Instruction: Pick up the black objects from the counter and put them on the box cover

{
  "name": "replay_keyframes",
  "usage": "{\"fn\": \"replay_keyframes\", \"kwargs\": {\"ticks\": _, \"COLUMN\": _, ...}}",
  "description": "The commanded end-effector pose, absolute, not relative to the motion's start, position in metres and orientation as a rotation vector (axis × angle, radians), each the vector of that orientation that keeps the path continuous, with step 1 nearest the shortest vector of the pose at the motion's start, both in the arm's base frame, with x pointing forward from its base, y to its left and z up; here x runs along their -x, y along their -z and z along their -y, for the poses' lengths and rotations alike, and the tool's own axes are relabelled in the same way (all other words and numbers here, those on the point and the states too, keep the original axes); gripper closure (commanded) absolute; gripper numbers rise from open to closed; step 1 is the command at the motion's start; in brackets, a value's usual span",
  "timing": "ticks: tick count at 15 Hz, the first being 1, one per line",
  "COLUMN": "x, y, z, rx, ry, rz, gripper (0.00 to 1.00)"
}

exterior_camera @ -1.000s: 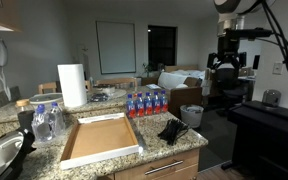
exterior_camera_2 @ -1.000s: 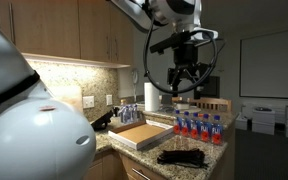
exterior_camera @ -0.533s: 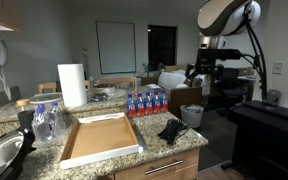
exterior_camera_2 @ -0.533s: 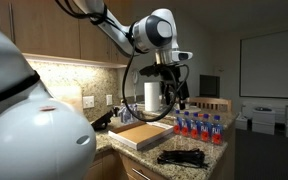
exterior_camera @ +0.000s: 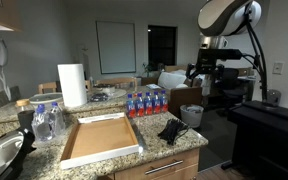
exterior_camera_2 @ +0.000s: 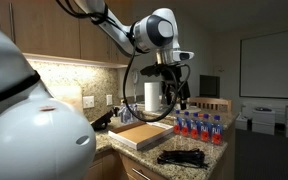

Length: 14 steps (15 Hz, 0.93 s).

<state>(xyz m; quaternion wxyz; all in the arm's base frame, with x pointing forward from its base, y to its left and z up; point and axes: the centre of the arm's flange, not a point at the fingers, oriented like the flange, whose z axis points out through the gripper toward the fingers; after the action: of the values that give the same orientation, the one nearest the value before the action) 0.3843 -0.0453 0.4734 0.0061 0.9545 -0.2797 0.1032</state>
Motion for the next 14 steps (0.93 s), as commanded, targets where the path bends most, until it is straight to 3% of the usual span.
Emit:
{"fn": "replay_keyframes", "kwargs": {"ticks": 1, "x": -0.400, "y": -0.462, "z": 0.048, "rx": -2.998, "ry": -0.318, "rz": 0.887, "gripper": 0.00}}
{"fn": "replay_keyframes", "kwargs": {"ticks": 8, "x": -0.478, "y": -0.403, "z": 0.072, "rx": -3.079, "ry": -0.632, "rz": 0.998, "gripper": 0.00}}
{"fn": "replay_keyframes", "kwargs": {"ticks": 14, "x": -0.507, "y": -0.339, "z": 0.036, "rx": -3.290, "ry": -0.531, "rz": 0.888, "gripper": 0.00}}
